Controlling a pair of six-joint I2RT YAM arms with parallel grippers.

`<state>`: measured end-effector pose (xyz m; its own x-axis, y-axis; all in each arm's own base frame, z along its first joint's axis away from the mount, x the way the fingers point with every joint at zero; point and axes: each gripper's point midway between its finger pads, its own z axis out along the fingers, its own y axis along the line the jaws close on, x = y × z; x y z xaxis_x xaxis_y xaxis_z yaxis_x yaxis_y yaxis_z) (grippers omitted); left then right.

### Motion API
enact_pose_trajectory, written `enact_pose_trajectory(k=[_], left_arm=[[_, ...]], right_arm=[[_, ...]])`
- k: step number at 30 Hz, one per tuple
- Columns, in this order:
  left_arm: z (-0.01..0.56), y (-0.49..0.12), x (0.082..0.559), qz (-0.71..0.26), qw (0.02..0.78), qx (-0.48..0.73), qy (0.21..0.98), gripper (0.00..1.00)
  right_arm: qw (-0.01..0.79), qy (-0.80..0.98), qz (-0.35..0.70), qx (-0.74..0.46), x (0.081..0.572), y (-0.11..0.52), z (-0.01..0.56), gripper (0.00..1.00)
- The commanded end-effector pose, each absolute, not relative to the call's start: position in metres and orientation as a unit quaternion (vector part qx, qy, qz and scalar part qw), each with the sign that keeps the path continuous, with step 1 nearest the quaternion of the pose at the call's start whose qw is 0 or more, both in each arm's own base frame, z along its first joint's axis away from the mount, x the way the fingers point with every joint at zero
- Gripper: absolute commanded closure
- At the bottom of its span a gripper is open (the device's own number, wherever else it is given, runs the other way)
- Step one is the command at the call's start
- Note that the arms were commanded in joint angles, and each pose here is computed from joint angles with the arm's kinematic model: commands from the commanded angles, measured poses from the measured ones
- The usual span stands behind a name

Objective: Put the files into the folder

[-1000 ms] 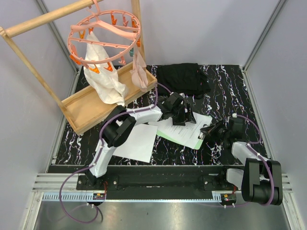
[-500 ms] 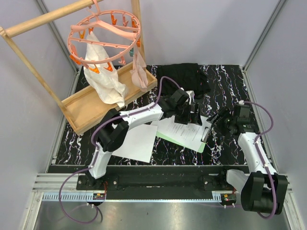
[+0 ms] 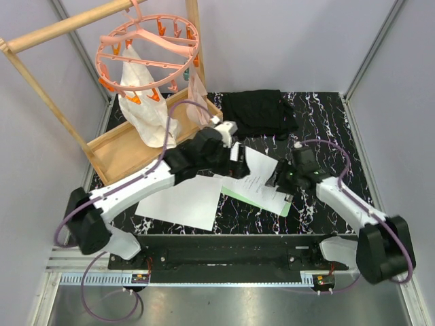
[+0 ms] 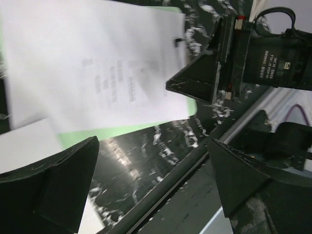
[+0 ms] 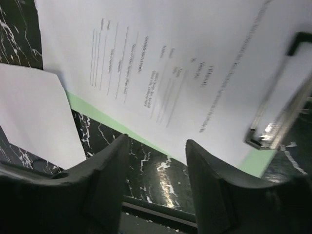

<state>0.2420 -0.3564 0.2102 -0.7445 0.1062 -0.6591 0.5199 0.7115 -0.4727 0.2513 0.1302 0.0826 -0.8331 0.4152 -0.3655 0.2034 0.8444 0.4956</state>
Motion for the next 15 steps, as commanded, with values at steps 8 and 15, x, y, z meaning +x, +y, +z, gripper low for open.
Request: enact_pose_trajectory(k=[8,15], left_arm=[[0.125,-0.236,0.249,-0.185,0.316,0.039,0.930,0.01],[0.084,-0.233,0.251,-0.141,0.273,0.025,0.951,0.01]], right_arm=[[0.212,0.946,0.177,0.172,0.274,0.178,0.037,0.62],[0.191,0.948,0.101,0.233,0.255,0.115,0.009,0.60]])
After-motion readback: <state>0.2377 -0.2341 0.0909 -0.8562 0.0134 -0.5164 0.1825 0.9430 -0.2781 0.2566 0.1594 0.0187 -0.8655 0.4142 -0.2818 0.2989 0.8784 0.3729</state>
